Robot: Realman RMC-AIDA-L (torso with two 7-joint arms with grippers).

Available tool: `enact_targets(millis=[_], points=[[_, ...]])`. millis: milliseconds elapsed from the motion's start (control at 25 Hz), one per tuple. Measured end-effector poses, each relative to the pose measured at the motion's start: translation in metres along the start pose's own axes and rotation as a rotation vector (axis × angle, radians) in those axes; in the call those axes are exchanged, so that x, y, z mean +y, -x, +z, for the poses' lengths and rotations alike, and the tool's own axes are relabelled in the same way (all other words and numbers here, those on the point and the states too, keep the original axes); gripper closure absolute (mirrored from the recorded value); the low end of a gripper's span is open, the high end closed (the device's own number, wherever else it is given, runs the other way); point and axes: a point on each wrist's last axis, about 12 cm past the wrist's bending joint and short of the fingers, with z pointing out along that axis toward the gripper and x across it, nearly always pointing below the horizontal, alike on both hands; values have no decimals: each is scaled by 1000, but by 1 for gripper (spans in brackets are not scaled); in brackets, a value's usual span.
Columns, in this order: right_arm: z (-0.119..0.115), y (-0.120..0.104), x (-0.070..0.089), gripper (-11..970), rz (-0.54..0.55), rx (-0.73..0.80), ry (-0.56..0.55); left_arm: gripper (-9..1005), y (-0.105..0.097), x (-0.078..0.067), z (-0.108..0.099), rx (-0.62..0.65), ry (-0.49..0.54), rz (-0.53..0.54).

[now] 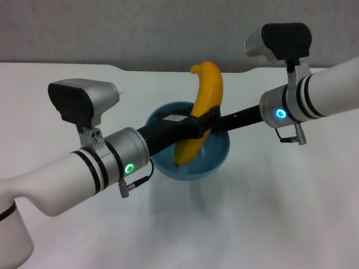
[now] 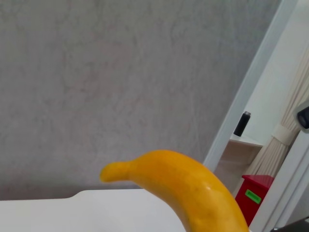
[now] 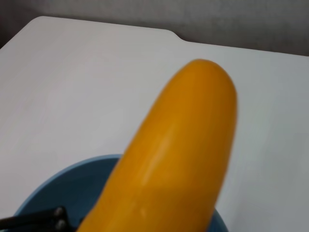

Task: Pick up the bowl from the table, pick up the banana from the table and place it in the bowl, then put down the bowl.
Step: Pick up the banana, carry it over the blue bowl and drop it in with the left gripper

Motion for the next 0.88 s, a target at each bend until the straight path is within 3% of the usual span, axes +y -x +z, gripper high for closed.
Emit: enact_targets(millis=[440, 640, 880], points=[[0, -3, -3, 858, 7, 1, -4, 333, -1, 3, -1, -5, 8, -5], [-1, -3, -5, 856, 10, -1, -8, 103, -2, 3, -1, -5, 5, -6], [0, -6, -6, 854, 16, 4, -12, 94, 3, 6, -3, -22, 14, -11]])
